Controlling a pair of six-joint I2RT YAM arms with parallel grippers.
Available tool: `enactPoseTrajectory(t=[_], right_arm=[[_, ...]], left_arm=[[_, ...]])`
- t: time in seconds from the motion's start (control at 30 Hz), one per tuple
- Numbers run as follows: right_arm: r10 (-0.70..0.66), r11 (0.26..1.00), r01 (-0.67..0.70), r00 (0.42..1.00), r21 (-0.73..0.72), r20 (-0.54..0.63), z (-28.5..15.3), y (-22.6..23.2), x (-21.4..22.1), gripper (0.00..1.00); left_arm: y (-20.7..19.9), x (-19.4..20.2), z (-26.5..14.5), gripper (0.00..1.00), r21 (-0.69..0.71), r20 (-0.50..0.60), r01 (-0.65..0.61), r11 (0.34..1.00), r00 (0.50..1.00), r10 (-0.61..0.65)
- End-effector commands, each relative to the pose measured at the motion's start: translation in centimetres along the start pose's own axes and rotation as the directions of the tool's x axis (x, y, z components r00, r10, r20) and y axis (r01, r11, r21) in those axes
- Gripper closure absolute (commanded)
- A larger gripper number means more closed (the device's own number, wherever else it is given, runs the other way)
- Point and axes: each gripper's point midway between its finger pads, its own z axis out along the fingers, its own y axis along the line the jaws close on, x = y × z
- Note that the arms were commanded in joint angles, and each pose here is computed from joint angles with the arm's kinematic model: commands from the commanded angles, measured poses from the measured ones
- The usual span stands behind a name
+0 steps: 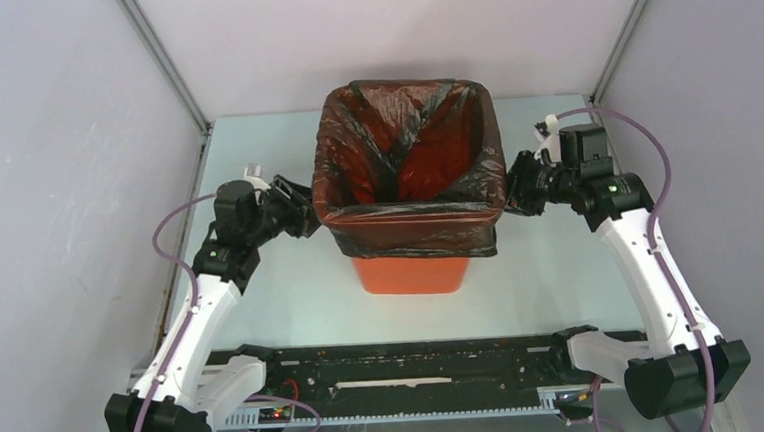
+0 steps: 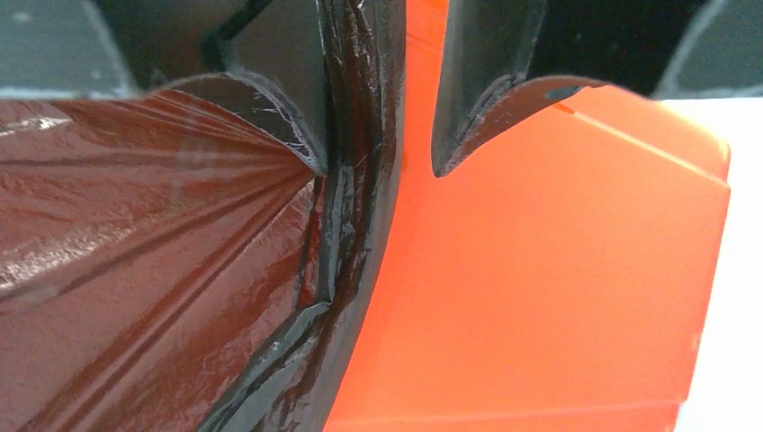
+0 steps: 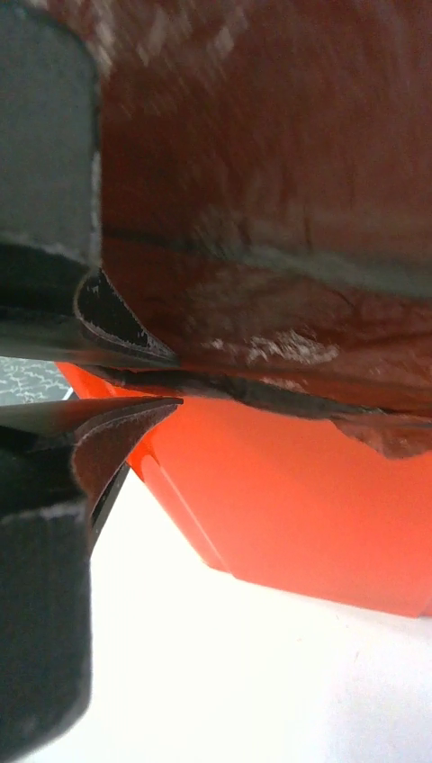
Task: Put the trash bags into the trash bin
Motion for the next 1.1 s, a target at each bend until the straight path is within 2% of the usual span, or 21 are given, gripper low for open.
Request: enactPoseTrajectory(t=[0.0, 0.23, 0.43, 0.5, 0.63, 0.73, 0.9, 0.97, 1.07], right_arm=[[-0.07, 0.998, 0.07, 0.998, 0.001, 0.004, 1.8, -0.5, 0.0, 0.76], [-0.109, 0.985, 0.109, 0.994, 0.136, -0.01, 3.8, -4.9, 0.0, 0.8], [-0.113, 0.983, 0.118, 0.993, 0.138, -0.043, 4.4, -5.5, 0.2, 0.79], [-0.091, 0.984, 0.097, 0.995, 0.151, -0.043, 3.4, -5.6, 0.2, 0.74], [-0.077, 0.981, 0.077, 0.997, 0.177, -0.007, -0.5, -5.4, 1.1, 0.48], [-0.073, 0.98, 0.073, 0.997, 0.187, -0.005, -3.3, -5.2, 3.3, 0.34], [-0.1, 0.989, 0.103, 0.994, 0.103, -0.034, -6.7, -3.4, 7.5, 0.26], [-0.166, 0.986, 0.165, 0.986, 0.038, 0.002, -8.2, -2.1, 8.7, 0.24], [-0.309, 0.945, 0.317, 0.945, -0.073, 0.11, -10.3, 0.2, 9.6, 0.21]], left_arm=[[1.0, 1.7, 0.8, 0.52, 0.001, -0.052, -0.03, 1.0, 0.998, 0.03], [2.8, 2.0, 1.2, 0.63, -0.049, -0.065, -0.06, 0.997, 0.996, 0.057], [4.2, 1.8, 1.0, 0.66, -0.117, -0.071, -0.125, 0.985, 0.991, 0.117], [4.3, 1.7, 0.4, 0.65, -0.148, -0.083, -0.174, 0.974, 0.983, 0.163], [3.3, 1.2, -1.1, 0.58, -0.173, -0.07, -0.266, 0.948, 0.964, 0.257], [2.8, 1.5, -1.2, 0.54, -0.152, -0.084, -0.258, 0.954, 0.965, 0.247], [1.1, 1.5, -1.2, 0.5, -0.103, -0.082, -0.248, 0.963, 0.967, 0.24], [0.6, 1.2, -1.3, 0.48, -0.096, -0.073, -0.267, 0.959, 0.963, 0.261], [0.7, 1.3, -1.3, 0.47, -0.098, -0.085, -0.269, 0.958, 0.961, 0.261]])
